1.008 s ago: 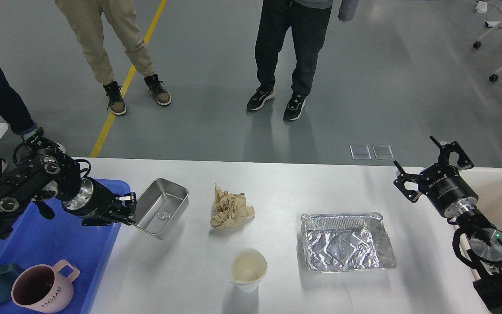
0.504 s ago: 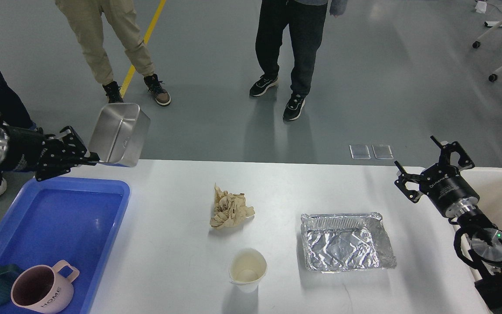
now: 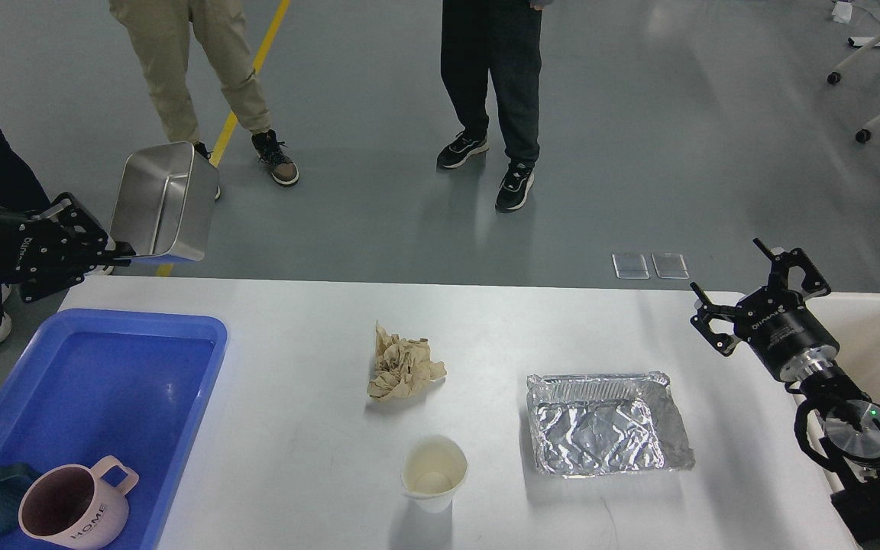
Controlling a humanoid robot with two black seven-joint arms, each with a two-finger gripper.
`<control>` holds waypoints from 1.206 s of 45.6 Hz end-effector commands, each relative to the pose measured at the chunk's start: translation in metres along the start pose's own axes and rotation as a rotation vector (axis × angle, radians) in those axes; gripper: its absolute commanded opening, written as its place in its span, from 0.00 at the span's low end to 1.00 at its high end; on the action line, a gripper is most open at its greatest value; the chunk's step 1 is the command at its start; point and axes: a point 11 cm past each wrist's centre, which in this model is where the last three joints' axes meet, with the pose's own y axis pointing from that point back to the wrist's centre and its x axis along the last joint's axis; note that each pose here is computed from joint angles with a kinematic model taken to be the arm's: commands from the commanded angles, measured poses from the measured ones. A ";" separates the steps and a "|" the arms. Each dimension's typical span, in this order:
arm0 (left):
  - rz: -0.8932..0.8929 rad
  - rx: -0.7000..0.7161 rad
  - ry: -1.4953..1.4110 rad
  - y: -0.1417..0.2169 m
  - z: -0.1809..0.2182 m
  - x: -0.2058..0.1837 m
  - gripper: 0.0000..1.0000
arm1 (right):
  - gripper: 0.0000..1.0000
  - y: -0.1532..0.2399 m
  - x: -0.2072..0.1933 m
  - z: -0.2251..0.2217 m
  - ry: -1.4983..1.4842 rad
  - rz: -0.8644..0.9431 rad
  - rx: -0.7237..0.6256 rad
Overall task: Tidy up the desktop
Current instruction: 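Lower the steel tray into the blue bin with the left gripper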
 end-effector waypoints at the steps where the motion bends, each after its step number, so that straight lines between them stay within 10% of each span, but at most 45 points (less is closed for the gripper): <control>1: 0.071 0.120 -0.022 0.022 -0.024 0.014 0.00 | 1.00 0.000 0.000 0.001 -0.003 0.000 -0.001; 30: 0.187 0.451 0.043 0.046 -0.119 0.029 0.00 | 1.00 -0.003 -0.003 0.010 -0.022 -0.010 -0.006; 55: 0.177 0.499 0.096 -0.046 -0.136 -0.002 0.00 | 1.00 -0.007 -0.009 0.030 -0.042 -0.018 -0.037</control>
